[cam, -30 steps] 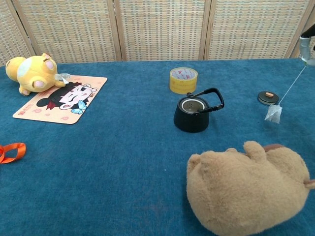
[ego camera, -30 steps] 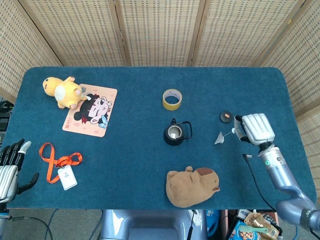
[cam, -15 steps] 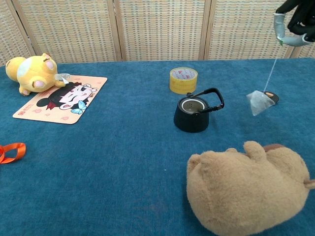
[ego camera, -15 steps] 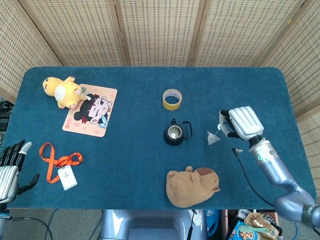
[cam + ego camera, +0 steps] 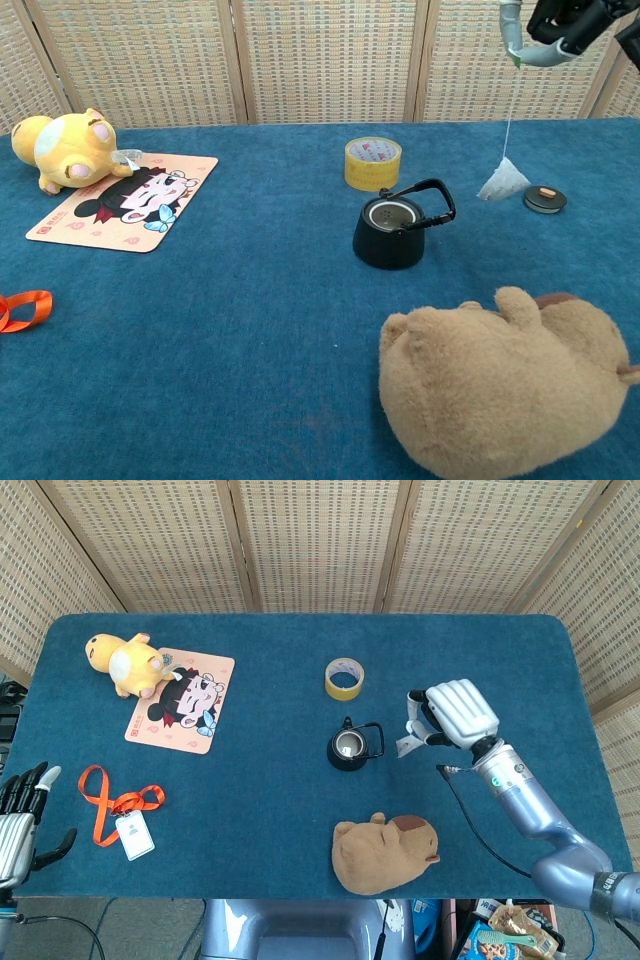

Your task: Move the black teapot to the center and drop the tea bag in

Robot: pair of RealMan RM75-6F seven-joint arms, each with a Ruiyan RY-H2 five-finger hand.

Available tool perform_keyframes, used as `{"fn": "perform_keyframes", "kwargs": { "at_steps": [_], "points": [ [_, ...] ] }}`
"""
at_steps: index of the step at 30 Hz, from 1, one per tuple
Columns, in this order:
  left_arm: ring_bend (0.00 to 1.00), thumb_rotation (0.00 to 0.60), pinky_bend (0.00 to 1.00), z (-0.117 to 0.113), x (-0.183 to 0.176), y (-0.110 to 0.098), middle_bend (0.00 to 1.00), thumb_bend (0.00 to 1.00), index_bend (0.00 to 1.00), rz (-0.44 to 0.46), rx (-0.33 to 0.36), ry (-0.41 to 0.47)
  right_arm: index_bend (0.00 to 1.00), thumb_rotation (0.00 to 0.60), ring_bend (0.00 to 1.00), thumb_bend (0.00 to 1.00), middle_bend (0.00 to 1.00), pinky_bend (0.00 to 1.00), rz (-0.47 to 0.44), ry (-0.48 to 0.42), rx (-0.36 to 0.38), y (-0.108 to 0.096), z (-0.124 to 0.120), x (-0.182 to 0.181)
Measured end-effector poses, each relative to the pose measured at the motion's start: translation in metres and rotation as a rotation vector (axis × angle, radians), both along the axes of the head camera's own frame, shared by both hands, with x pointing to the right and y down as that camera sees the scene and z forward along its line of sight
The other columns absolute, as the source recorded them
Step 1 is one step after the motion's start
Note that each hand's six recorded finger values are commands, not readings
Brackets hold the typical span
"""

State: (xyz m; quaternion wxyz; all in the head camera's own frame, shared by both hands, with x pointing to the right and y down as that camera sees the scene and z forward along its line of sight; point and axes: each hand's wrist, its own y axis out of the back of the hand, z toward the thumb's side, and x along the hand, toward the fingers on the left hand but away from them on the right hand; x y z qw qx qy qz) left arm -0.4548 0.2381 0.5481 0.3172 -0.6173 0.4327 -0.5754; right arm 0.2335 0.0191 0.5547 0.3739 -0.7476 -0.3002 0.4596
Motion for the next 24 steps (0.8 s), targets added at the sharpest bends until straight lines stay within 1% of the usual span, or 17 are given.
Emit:
{"fn": "perform_keyframes", "kwargs": {
  "at_steps": [11, 24],
  "points": [
    [0.00, 0.600, 0.00, 0.000, -0.011, 0.007, 0.00, 0.34, 0.00, -0.028, -0.007, -0.003, 0.73, 0.600, 0.99, 0.70, 0.95, 0.99, -0.037, -0.004, -0.018, -0.008, 0.003, -0.030],
    [0.00, 0.600, 0.00, 0.005, -0.026, 0.018, 0.00, 0.34, 0.00, -0.066, -0.022, -0.006, 0.74, 0.600, 0.99, 0.70, 0.95, 0.99, -0.071, 0.011, -0.063, -0.009, 0.025, -0.060]
  ]
}}
